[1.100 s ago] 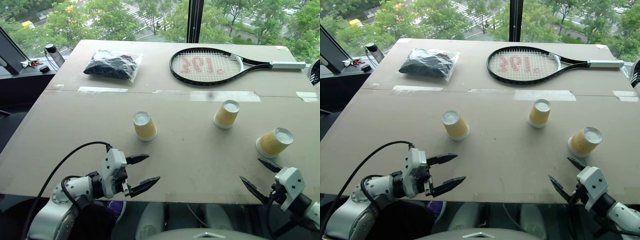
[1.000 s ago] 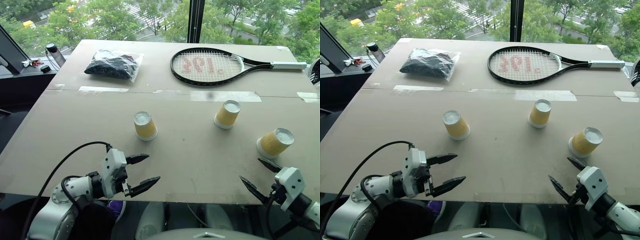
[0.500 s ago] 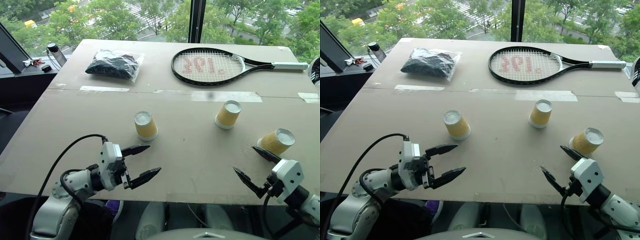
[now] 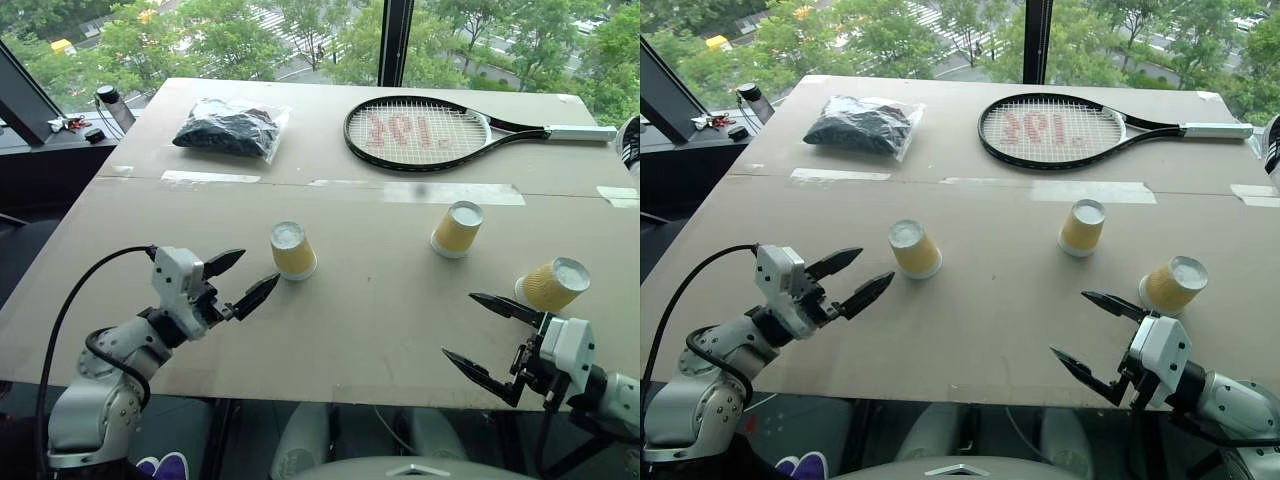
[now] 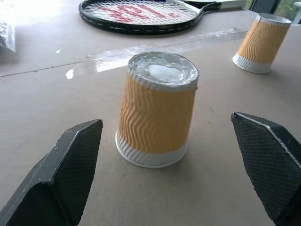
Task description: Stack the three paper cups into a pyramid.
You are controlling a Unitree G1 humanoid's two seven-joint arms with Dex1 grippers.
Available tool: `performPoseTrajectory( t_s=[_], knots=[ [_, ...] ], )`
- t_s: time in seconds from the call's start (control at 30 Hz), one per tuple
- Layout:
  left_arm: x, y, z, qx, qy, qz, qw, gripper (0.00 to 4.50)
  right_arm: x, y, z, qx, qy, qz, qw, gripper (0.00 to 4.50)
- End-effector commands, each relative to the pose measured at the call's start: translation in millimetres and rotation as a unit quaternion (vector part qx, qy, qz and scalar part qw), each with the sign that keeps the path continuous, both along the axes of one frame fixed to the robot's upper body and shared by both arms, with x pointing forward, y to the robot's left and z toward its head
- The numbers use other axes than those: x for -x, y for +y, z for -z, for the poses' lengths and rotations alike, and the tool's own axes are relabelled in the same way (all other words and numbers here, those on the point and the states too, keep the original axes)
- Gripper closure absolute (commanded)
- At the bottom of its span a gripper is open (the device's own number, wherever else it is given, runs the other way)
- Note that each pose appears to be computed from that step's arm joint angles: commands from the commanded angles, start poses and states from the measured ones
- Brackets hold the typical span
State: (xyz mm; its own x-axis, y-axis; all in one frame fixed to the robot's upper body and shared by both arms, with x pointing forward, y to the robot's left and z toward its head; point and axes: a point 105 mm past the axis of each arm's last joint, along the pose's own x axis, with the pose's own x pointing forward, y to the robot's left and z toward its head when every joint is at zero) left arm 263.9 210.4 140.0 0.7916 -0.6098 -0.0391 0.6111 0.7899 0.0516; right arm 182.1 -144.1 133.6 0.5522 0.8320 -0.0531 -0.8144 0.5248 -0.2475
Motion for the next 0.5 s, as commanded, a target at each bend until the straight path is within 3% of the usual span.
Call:
performPoseTrajectory(
  t_s=[0.03,0.5],
  knots=[
    [-12,-3,-11,-0.008,-0.013,0.010,1.000,0.00,2,8,-12,-0.009,-0.013,-0.034,0.999,0.13],
    [-38,-14,5,-0.049,-0.008,0.090,0.995,0.00,10,24,-17,-0.014,-0.022,-0.043,0.999,0.13]
  ],
)
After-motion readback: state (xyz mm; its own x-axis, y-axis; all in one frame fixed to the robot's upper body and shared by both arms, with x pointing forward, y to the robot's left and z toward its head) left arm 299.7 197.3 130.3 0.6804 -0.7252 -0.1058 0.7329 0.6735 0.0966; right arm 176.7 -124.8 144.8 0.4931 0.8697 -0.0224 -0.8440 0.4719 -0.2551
